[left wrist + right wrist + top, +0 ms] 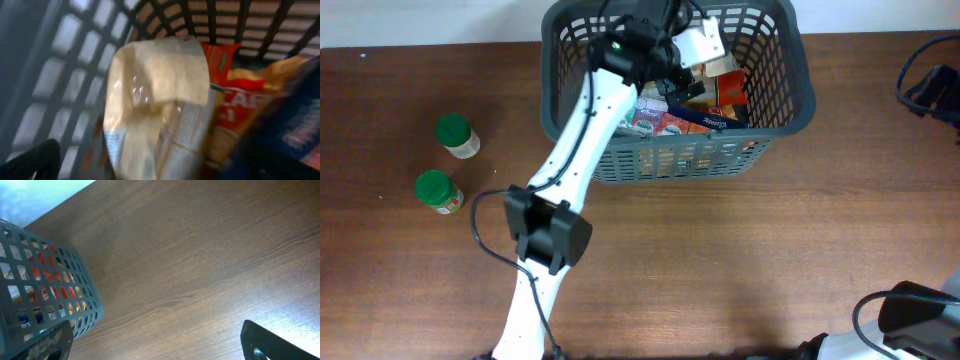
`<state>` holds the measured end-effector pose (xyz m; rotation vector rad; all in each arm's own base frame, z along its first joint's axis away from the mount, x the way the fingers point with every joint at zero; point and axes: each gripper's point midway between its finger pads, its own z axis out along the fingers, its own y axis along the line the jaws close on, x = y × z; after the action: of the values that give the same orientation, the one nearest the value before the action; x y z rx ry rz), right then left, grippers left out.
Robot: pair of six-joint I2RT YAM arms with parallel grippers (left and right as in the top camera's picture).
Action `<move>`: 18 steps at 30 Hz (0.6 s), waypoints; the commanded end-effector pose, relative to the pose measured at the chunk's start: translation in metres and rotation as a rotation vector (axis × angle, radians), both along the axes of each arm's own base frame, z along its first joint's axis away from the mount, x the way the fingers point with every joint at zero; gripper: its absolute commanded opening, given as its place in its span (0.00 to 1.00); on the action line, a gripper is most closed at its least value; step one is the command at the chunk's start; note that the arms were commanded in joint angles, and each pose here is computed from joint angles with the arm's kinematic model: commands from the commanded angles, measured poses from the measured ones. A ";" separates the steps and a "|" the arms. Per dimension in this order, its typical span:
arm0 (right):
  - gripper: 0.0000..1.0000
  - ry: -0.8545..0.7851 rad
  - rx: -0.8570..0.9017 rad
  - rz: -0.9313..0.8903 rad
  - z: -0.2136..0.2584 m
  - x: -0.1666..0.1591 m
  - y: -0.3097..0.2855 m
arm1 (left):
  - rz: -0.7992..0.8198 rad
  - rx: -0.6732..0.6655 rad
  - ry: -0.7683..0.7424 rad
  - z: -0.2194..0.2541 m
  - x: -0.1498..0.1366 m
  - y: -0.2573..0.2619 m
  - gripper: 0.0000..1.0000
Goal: Pack container
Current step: 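Carry the cream bag into the basket and release it, then move the left gripper to the green-lidded jar and grasp it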
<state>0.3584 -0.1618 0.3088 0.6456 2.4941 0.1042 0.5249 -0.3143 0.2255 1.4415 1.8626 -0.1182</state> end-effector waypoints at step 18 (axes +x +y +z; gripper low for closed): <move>0.99 -0.006 0.008 0.007 0.000 0.000 0.002 | 1.258 -0.216 0.325 0.078 -0.062 0.414 0.99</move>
<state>0.3585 -0.1618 0.3088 0.6464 2.4935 0.1044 0.4510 0.0389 0.3796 0.2426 2.3594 0.0829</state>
